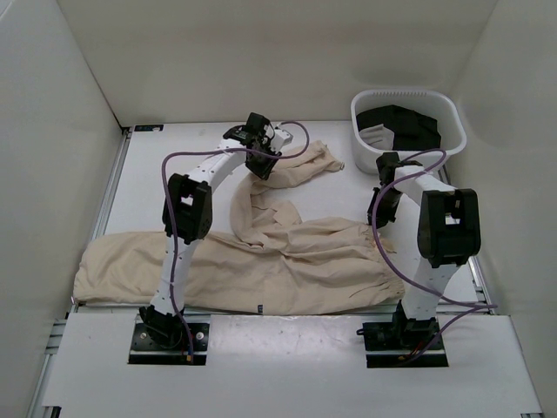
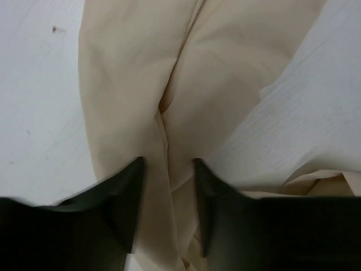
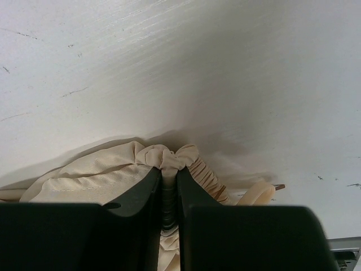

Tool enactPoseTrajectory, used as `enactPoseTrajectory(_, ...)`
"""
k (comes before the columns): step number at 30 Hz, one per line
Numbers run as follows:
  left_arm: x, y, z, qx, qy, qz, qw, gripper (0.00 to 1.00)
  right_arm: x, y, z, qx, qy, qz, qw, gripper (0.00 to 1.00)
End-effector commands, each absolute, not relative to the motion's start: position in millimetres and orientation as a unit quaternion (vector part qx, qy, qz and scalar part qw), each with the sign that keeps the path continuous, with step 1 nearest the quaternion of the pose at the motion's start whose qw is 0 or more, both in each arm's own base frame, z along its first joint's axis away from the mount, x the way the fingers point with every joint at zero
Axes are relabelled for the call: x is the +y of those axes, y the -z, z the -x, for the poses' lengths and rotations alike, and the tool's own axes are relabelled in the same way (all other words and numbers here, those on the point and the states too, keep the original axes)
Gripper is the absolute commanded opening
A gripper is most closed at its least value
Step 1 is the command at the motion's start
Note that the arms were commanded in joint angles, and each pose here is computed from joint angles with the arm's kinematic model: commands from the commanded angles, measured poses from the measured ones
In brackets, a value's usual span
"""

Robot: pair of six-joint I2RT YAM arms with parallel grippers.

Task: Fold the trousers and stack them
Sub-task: Flatten the trousers out

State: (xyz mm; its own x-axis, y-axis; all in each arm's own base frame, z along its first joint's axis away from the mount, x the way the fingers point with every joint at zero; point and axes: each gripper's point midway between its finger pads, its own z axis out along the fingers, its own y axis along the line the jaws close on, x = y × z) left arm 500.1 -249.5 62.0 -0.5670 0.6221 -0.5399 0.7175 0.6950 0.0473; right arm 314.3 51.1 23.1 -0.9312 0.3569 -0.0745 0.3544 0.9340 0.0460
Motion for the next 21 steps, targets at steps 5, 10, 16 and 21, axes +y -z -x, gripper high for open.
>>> enactPoseTrajectory(5, -236, -83, -501, 0.883, 0.078, -0.371, 0.277, 0.33, 45, -36, -313, 0.982, -0.008, -0.182, 0.057, 0.00)
enactPoseTrajectory(10, -228, -96, -503, 0.884, 0.055, -0.365, 0.288, 0.56, 45, -39, -312, 0.982, -0.010, -0.178, 0.062, 0.00)
enactPoseTrajectory(16, -209, -54, -494, 0.900, 0.016, -0.364, 0.238, 0.47, 45, -42, -312, 0.982, -0.011, -0.178, 0.066, 0.00)
enactPoseTrajectory(21, -187, -57, -500, 0.909, -0.001, -0.341, 0.240, 0.14, 43, -45, -313, 0.981, -0.006, -0.178, 0.073, 0.00)
